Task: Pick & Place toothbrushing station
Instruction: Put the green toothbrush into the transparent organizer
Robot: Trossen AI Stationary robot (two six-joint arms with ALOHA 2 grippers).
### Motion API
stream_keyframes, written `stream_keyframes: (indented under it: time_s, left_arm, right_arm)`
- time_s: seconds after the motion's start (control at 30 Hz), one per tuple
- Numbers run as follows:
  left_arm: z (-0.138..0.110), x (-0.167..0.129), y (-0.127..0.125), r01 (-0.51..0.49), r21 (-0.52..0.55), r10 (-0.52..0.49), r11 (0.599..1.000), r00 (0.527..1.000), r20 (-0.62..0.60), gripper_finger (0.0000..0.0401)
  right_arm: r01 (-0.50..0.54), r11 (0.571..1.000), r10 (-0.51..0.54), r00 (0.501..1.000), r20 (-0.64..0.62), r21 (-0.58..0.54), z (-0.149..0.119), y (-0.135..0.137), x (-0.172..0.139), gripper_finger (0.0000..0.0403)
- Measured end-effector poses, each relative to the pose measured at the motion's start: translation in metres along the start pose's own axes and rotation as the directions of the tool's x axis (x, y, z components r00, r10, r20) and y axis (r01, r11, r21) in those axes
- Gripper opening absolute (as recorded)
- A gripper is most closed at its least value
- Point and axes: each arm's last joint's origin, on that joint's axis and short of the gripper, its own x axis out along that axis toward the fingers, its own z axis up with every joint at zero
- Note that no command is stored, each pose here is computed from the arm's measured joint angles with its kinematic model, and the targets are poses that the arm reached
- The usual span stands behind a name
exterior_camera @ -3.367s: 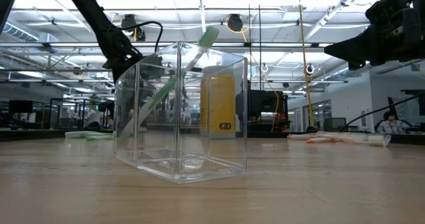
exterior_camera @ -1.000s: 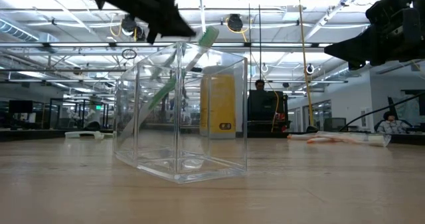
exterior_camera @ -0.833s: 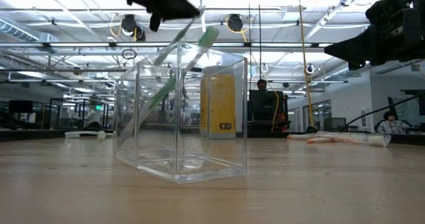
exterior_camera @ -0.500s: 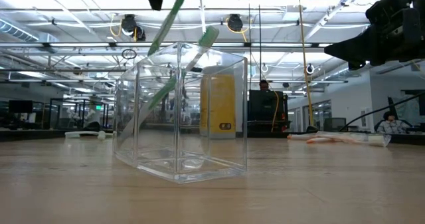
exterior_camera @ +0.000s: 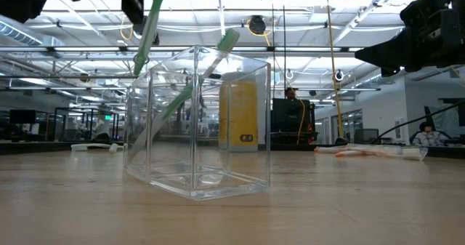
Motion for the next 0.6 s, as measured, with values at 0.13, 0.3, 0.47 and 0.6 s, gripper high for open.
stream_keyframes:
  time_s: [0.13, 0.3, 0.47, 0.6]
  left_arm:
    - [-0.003, -0.002, 0.0, -0.007, -0.004, 0.007, 1.0, 1.0, -0.007, 0.0022]
    - [-0.006, 0.0, 0.0, 0.009, -0.008, -0.009, 1.0, 1.0, -0.016, 0.0011]
    - [-0.015, 0.008, 0.004, -0.005, -0.003, 0.005, 1.0, 1.0, -0.002, 0.0025]
    - [-0.021, 0.018, 0.011, -0.026, 0.005, 0.026, 1.0, 0.999, -0.018, 0.0019]
  right_arm:
    - [0.0, 1.0, 0.0, 1.0, 0.0, 0.0, 0.0, 0.0, 0.0, 0.0004]
    - [0.0, 1.0, 0.0, 1.0, 0.0, 0.0, 0.0, 0.0, 0.0, 0.0004]
    - [0.0, 1.0, 0.0, 1.0, 0.0, 0.0, 0.0, 0.0, 0.0, 0.0004]
    - [0.0, 1.0, 0.0, 1.0, 0.0, 0.0, 0.0, 0.0, 0.0, 0.0004]
